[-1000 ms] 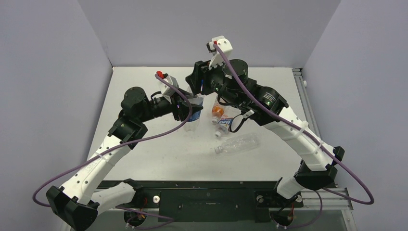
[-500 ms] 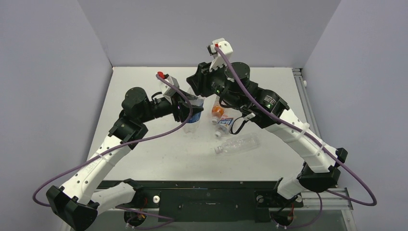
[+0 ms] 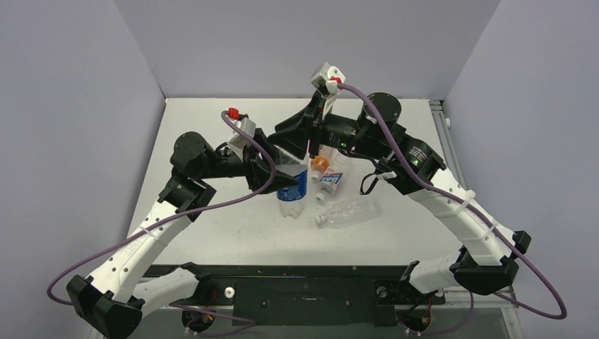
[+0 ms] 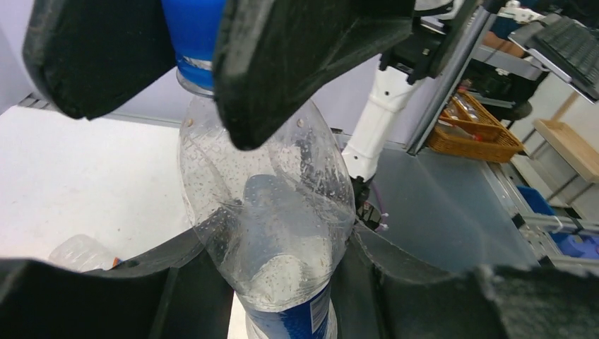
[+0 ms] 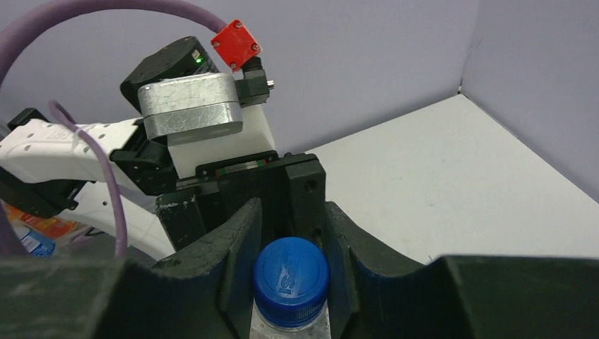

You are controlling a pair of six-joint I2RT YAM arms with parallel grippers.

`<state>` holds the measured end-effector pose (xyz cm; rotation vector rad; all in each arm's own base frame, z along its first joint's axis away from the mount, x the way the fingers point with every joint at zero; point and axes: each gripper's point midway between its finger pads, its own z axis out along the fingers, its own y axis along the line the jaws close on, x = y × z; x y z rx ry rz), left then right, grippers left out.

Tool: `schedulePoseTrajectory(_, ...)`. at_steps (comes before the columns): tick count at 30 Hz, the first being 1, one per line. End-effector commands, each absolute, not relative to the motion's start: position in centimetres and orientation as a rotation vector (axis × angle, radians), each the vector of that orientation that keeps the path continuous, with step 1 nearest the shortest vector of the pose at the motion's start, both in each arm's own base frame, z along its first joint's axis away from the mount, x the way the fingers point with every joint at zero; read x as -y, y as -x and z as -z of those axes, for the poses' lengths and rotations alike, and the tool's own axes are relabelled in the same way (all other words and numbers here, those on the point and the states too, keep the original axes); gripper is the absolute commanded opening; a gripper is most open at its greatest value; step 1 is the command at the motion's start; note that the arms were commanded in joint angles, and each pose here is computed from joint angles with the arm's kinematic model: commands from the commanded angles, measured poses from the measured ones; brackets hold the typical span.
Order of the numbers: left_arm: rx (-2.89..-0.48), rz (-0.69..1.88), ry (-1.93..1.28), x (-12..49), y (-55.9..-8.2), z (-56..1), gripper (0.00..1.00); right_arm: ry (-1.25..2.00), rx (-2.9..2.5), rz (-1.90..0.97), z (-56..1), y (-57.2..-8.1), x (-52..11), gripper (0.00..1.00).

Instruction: Unscrew the bottle caps

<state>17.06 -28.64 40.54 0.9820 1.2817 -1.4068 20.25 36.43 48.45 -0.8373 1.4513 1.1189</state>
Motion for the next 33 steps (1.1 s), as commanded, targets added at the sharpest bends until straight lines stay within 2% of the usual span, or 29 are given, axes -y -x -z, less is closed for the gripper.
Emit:
schedulePoseTrajectory(1, -1.209, 1.464, -1.037, 28.8, -15.9, -42.1, 0.00, 0.990, -1.346, -1.309, -49.6, -15.8, -36.9, 0.18)
schedulePoseTrajectory(2, -1.209, 1.452, -1.033, 28.8, -16.2, -42.1, 0.00, 0.939, -1.373, -1.266, -49.7, -17.0, -36.6, 0.40)
schedulePoseTrajectory(4, -1.219, 1.405, -1.005, 28.8, -17.0, -42.0, 0.00, 0.858, -1.410, -1.203, -49.9, -18.5, -35.9, 0.73)
schedulePoseTrajectory(6, -1.252, 1.312, -0.940, 28.7, -18.8, -41.6, 0.00, 0.669, -1.488, -1.045, -50.0, -22.2, -34.5, 0.79)
schedulePoseTrajectory(10, -1.342, 1.072, -0.788, 27.7, -23.3, -40.4, 0.00, 0.404, -1.618, -0.819, -49.6, -26.6, -31.9, 0.82)
schedulePoseTrajectory(13, -1.394, 0.939, -0.746, 26.8, -25.5, -38.8, 0.00, 0.333, -1.668, -0.738, -49.5, -27.0, -31.5, 0.83)
schedulePoseTrajectory(20, -1.375, 0.905, -0.787, 26.6, -25.0, -38.1, 0.00, 0.325, -1.711, -0.720, -48.1, -27.0, -33.3, 0.82)
schedulePoseTrajectory(24, -1.366, 0.896, -0.789, 26.5, -24.8, -38.3, 0.00, 0.334, -1.709, -0.738, -48.0, -27.0, -34.2, 0.75)
schedulePoseTrajectory(29, -1.359, 0.907, -0.801, 26.6, -24.3, -38.4, 0.00, 0.325, -1.701, -0.739, -48.1, -27.5, -34.8, 0.57)
schedulePoseTrajectory(33, -1.354, 0.923, -0.798, 26.8, -24.0, -38.8, 0.00, 0.343, -1.708, -0.745, -47.8, -27.6, -35.6, 0.49)
